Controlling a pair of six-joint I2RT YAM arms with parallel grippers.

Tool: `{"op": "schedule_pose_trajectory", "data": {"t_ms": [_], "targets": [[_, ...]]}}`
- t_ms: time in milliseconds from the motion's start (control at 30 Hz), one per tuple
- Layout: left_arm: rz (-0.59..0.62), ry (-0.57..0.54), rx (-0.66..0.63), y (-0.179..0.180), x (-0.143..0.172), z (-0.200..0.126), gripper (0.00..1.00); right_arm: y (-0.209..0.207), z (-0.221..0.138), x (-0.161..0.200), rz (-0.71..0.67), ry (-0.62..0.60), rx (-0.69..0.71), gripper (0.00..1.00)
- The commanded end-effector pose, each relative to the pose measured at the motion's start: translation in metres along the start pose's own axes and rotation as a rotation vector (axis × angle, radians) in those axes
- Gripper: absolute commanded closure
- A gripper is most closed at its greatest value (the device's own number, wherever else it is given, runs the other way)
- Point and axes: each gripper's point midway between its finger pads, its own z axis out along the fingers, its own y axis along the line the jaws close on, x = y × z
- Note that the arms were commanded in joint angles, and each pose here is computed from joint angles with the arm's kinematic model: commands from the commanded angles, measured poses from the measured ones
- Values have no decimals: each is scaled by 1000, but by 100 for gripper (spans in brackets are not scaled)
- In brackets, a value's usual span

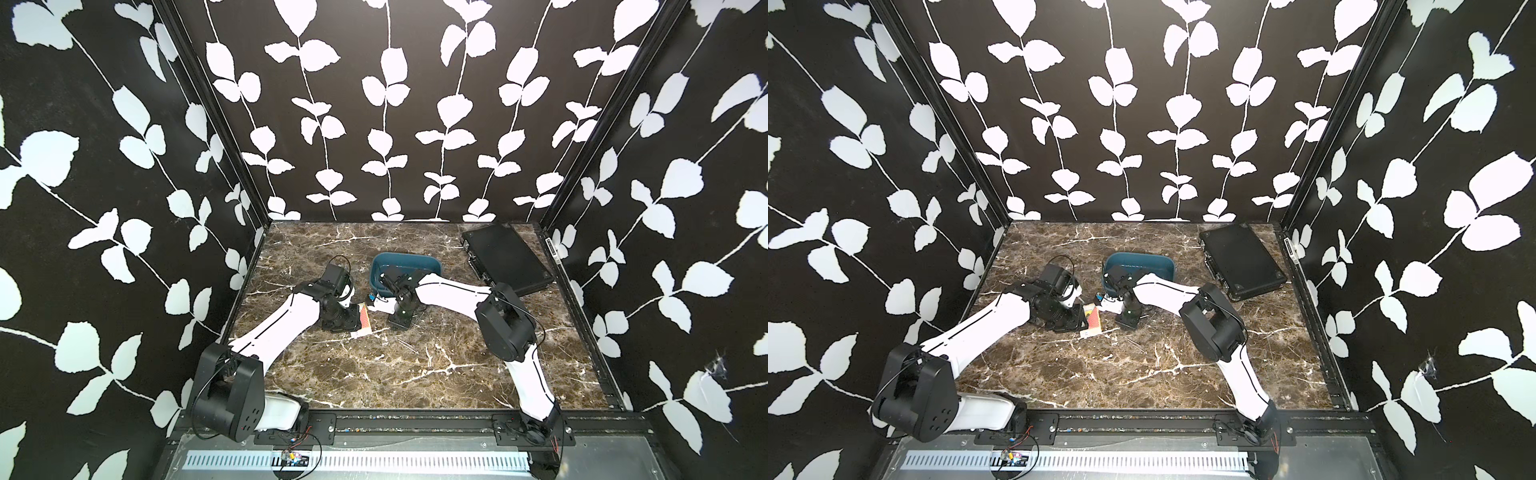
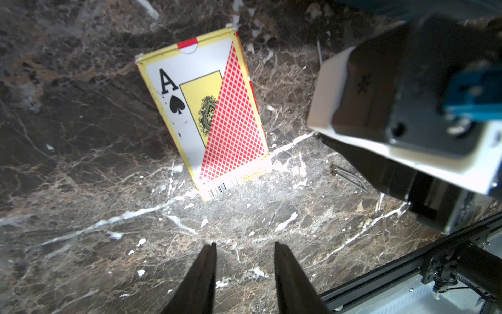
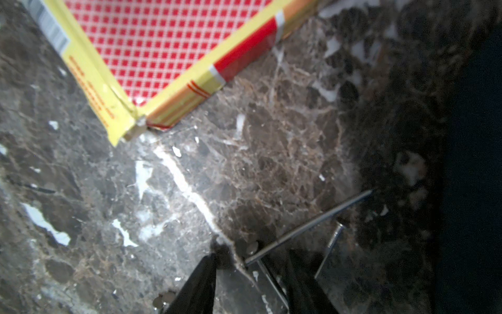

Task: Put the nails on the desktop into the storage box
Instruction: Pick up the nail from the center of the board.

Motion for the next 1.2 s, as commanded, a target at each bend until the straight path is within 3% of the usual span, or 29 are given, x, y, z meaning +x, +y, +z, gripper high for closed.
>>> {"op": "schedule_pose_trajectory", "data": {"t_ms": [0,300,667,1000,1167], "targets": [[2,-4,4,2,5,-6,63,0,19,33,12,109,-1,57],[3,7,23,-1,4,-2,63,-2,19,65,0,196,49,63],[-5,11,33,-2,4,0,62,-4,14,50,-34,171,87,84],[-24,-2,42,-1,8,2,62,-5,-1,32,-45,117,100,99],[-27,-19,44,-1,5,1,62,-6,-16,24,-23,85,102,100]]}}
